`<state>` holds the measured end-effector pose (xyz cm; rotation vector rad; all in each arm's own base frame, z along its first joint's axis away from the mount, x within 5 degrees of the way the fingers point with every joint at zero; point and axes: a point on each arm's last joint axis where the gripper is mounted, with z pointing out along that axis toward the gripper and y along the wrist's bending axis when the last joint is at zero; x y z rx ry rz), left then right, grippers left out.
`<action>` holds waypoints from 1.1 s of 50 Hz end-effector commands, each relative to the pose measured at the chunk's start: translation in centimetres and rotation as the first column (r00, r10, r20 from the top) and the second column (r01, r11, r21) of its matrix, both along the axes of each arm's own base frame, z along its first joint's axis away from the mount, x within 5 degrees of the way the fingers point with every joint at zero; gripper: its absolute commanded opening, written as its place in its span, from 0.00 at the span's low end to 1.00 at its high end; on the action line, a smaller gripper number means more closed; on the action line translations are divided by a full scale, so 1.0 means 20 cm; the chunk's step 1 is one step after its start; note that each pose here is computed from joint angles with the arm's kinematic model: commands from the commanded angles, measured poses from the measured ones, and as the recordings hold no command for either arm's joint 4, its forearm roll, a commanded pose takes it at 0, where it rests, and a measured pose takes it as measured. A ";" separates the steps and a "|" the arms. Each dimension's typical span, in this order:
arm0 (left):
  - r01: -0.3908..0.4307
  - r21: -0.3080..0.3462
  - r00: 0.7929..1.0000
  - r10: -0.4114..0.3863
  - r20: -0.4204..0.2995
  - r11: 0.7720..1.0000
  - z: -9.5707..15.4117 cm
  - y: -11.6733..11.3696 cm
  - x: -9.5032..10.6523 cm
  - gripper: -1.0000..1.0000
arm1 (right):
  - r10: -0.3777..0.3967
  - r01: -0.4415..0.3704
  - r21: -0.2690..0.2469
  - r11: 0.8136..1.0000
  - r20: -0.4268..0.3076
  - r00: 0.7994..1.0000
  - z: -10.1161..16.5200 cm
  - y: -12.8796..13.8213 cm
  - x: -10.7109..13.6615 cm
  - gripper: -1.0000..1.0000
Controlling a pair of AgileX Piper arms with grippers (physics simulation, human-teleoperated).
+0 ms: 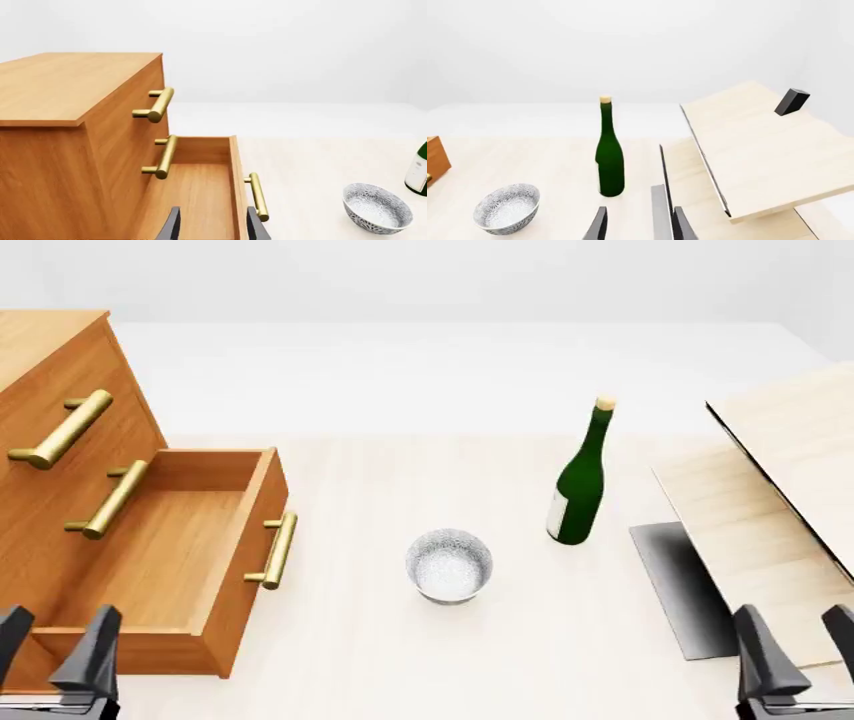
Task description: Put the bowl in the bottom drawer of the cabinet and close it.
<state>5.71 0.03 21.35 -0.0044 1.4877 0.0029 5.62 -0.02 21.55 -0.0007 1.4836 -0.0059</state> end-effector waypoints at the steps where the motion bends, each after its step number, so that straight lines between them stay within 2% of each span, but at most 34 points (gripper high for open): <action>1: -0.013 -0.003 1.000 0.013 -0.007 1.000 0.00 0.00 0.01 1.00 | -0.007 0.007 -0.008 1.000 0.001 1.000 0.04 0.00 0.00 1.00; 9: -0.022 -0.001 1.000 0.022 -0.006 1.000 0.00 0.01 0.00 1.00 | -0.004 0.004 -0.007 1.000 -0.008 1.000 -0.01 0.00 0.00 1.00; 10: -0.032 -0.003 0.999 0.032 -0.030 0.999 -0.01 0.01 0.01 1.00 | -0.005 0.005 -0.007 1.000 -0.011 1.000 -0.01 0.00 0.01 1.00; 11: -0.070 0.020 0.998 0.070 0.006 0.997 0.01 0.02 0.00 1.00 | -0.005 0.005 -0.007 1.000 -0.011 1.000 -0.01 0.00 0.01 1.00; 16: -0.070 0.021 0.998 0.069 0.013 0.997 0.03 0.02 -0.01 1.00 | -0.005 0.005 -0.007 1.000 -0.011 1.000 -0.01 0.00 0.01 1.00; 27: -0.014 -0.025 0.998 0.015 0.068 1.000 0.24 0.00 -0.07 1.00 | -0.005 0.005 -0.007 1.000 -0.011 1.000 -0.01 0.00 0.01 1.00; 32: 0.012 -0.011 0.996 -0.011 0.090 1.000 0.31 0.00 -0.09 1.00 | -0.005 0.005 -0.007 1.000 -0.011 1.000 -0.01 0.00 0.01 1.00; 33: 0.015 0.011 0.994 -0.016 0.104 1.000 0.33 0.00 -0.10 1.00 | -0.005 0.005 -0.007 1.000 -0.011 1.000 -0.01 0.00 0.01 1.00; 36: 0.038 0.000 0.996 -0.038 0.079 0.999 0.36 -0.01 -0.11 1.00 | -0.005 0.005 -0.007 1.000 -0.011 1.000 -0.01 0.00 0.01 1.00; 45: 0.106 0.003 0.992 -0.106 0.074 0.994 0.50 -0.01 -0.19 1.00 | -0.005 0.005 -0.007 1.000 -0.011 1.000 -0.01 0.00 0.01 1.00; 48: 0.125 0.017 0.990 -0.125 0.065 0.992 0.49 -0.01 -0.19 1.00 | -0.005 0.005 -0.007 1.000 -0.011 1.000 -0.01 0.00 0.01 1.00; 50: 0.149 0.017 0.988 -0.150 0.035 0.989 0.47 -0.02 -0.19 1.00 | -0.005 0.004 -0.007 1.000 -0.011 1.000 -0.01 0.00 0.01 1.00; 55: 0.183 0.066 0.983 -0.184 0.013 0.981 0.47 -0.02 -0.18 1.00 | -0.005 0.005 -0.007 1.000 -0.011 1.000 -0.01 0.00 0.01 1.00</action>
